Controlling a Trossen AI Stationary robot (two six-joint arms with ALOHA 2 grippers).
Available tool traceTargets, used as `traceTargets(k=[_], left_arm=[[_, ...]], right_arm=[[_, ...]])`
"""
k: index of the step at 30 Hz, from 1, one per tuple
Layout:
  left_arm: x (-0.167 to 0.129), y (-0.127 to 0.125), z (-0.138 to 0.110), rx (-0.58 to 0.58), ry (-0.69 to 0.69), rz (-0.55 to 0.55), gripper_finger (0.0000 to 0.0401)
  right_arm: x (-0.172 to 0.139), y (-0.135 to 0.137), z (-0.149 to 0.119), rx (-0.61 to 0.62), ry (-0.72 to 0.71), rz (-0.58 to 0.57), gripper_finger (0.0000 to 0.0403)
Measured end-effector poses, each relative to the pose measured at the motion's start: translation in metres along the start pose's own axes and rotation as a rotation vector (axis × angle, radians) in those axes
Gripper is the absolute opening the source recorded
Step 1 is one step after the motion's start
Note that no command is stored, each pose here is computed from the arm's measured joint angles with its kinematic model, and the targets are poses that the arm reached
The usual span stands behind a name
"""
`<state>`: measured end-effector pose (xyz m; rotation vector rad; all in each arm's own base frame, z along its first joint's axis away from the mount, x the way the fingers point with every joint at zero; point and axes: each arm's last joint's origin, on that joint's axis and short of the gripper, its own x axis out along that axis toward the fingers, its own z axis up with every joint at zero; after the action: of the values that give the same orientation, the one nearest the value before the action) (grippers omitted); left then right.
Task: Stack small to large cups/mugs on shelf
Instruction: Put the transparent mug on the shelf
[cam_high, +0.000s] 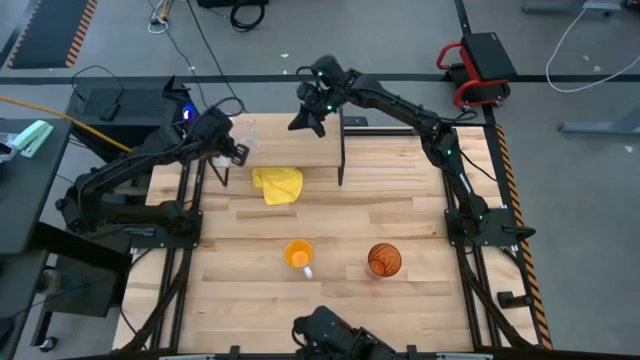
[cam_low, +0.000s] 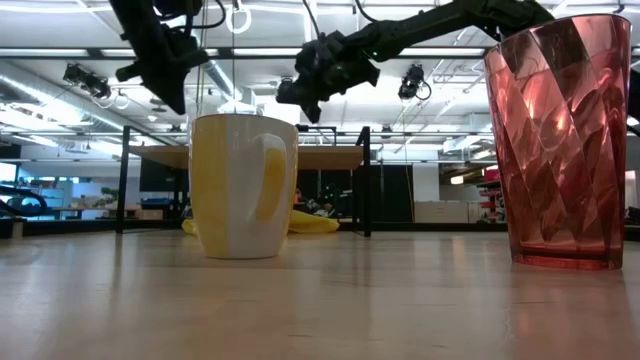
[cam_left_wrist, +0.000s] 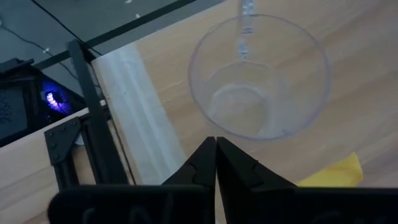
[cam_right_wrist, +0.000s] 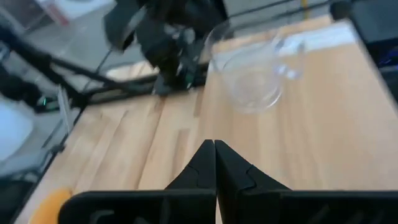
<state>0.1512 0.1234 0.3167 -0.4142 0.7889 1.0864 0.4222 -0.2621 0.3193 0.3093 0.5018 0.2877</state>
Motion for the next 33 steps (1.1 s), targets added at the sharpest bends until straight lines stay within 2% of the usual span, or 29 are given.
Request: traceTargets(k=[6, 10, 13, 18, 23, 27, 33], left_arm=[[0.000, 0.001, 0.000, 0.024, -0.004, 0.019, 0.0020], [0.001, 0.006, 0.002, 0.041, -0.018, 0.080, 0.0016], [0.003, 0.012, 0.004, 0.030, -0.024, 0.107, 0.0012], [0.007, 0.024, 0.013, 0.002, -0.065, 0.143, 0.0014], [0.012, 0.031, 0.023, -0.015, -0.108, 0.075, 0.0022], [0.023, 0.033, 0.025, -0.009, -0.070, 0.056, 0.0016], [0.036, 0.031, 0.026, 0.007, -0.032, 0.057, 0.0010]], right_arm=[[0.019, 0.019, -0.003, -0.106, 0.054, 0.048, 0.0000], [0.033, 0.030, 0.002, -0.178, 0.049, -0.010, 0.0000], [0.038, 0.035, 0.005, -0.203, 0.032, -0.012, 0.0000], [0.042, 0.034, 0.010, -0.181, -0.014, -0.027, 0.0000], [0.047, 0.027, 0.008, -0.133, -0.027, -0.046, 0.0000], [0.050, 0.028, 0.009, -0.126, -0.026, -0.097, 0.0000], [0.049, 0.027, 0.008, -0.099, -0.018, -0.114, 0.0000]])
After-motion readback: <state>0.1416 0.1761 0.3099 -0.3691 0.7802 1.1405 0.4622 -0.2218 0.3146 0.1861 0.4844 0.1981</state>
